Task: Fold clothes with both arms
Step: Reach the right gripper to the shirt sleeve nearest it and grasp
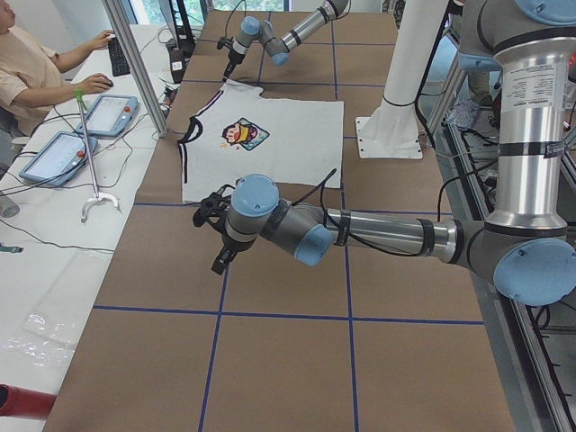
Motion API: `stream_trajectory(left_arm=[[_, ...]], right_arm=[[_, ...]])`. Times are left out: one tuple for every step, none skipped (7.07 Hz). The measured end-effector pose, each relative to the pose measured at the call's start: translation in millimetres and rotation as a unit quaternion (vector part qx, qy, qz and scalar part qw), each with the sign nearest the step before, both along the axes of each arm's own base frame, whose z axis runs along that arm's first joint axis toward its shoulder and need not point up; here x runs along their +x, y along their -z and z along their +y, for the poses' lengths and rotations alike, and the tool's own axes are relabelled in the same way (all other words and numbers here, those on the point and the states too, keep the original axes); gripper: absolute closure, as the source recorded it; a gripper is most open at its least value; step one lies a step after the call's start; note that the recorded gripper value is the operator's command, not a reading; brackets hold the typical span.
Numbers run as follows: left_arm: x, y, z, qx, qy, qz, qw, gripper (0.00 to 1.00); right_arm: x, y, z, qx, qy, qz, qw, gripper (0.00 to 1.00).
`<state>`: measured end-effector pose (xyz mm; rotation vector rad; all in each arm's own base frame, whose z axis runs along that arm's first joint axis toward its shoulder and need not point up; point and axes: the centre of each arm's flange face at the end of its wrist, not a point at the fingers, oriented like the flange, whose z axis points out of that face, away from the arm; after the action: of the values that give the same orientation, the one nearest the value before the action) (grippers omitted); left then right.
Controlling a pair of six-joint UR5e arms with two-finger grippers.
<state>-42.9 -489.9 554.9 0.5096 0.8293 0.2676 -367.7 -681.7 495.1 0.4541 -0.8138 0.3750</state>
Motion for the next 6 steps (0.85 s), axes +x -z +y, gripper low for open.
stream_trajectory(left_arm=[[0.1,0.7,0.3,0.001,0.000,0.000,1.0000,0.00],[0.1,1.2,0.6,0.001,0.000,0.001,1.0000,0.00],[0.2,1.8,0.6,0.002,-0.001,0.001,1.0000,0.00],[0.3,2.6,0.4,0.002,-0.001,0.002,1.0000,0.00],[0.4,3.1,0.3,0.003,-0.001,0.002,1.0000,0.00],[0.4,3.3,0.4,0.003,-0.002,0.003,1.0000,0.00]], right_arm=[[0.7,-0.6,0.4,-0.001,0.000,-0.001,1.0000,1.00],[1.1,2.3,1.0,0.000,0.000,-0.004,1.0000,1.00],[1.2,13.1,1.7,0.005,0.000,-0.013,0.9999,1.00],[0.3,30.1,3.5,0.004,0.000,-0.032,0.9995,1.00],[-5.8,51.4,6.5,-0.002,0.002,-0.057,0.9984,1.00],[-21.8,79.3,8.0,-0.011,0.004,-0.079,0.9968,1.00]])
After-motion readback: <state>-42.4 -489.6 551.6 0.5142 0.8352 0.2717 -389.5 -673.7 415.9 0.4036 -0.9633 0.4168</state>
